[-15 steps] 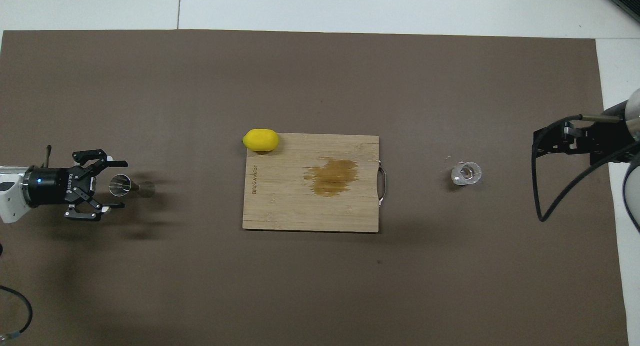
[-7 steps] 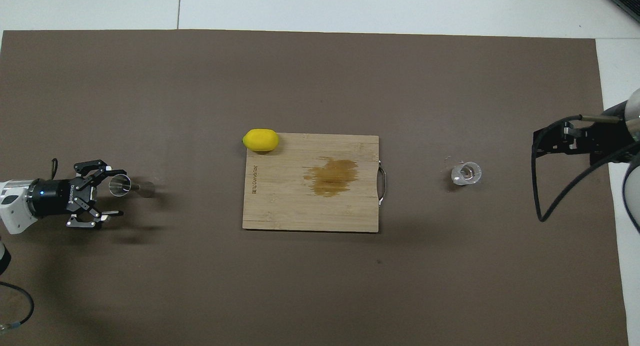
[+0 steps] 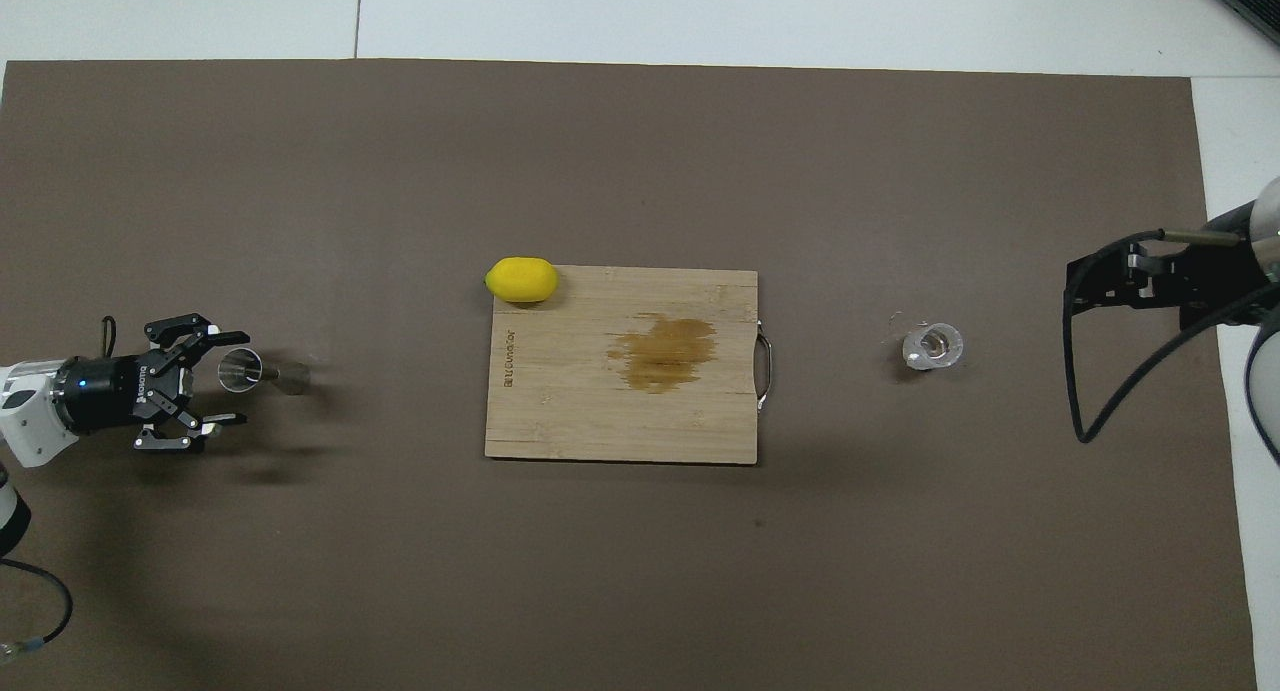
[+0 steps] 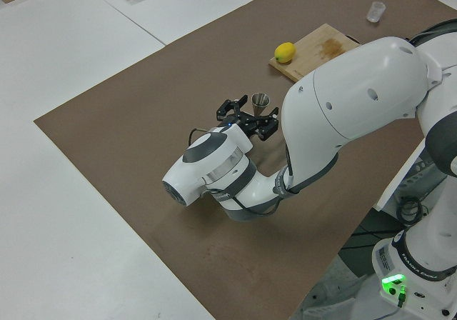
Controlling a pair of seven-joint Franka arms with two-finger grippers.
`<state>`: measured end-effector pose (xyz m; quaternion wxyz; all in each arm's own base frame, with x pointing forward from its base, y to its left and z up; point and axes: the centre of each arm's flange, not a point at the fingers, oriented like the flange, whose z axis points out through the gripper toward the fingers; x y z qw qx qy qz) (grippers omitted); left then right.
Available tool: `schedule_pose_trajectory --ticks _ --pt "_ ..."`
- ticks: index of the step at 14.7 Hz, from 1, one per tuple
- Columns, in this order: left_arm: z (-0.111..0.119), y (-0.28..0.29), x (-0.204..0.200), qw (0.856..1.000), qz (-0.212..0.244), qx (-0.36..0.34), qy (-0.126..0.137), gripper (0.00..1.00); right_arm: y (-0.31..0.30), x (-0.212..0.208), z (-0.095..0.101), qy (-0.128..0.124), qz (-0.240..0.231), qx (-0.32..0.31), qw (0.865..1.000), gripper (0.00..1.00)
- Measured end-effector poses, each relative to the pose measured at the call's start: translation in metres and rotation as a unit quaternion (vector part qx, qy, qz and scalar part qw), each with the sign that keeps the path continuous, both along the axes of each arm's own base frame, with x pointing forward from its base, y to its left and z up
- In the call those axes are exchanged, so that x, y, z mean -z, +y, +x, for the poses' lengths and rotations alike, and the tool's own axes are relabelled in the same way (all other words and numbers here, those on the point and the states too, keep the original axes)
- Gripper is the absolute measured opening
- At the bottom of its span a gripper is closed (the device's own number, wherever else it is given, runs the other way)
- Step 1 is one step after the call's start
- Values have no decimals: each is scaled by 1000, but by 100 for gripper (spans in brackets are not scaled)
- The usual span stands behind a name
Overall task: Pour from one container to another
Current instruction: 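Close the left gripper around the small metal cup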
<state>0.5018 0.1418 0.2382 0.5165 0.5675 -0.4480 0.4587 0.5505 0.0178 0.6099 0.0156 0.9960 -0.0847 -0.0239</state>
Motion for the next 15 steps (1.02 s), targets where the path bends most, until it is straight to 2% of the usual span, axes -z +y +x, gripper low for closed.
schedule_pose_trajectory --ticks 15 --pt "-2 -3 2 1000 -21 -6 2 87 0 0 0 0 0 0 1000 100"
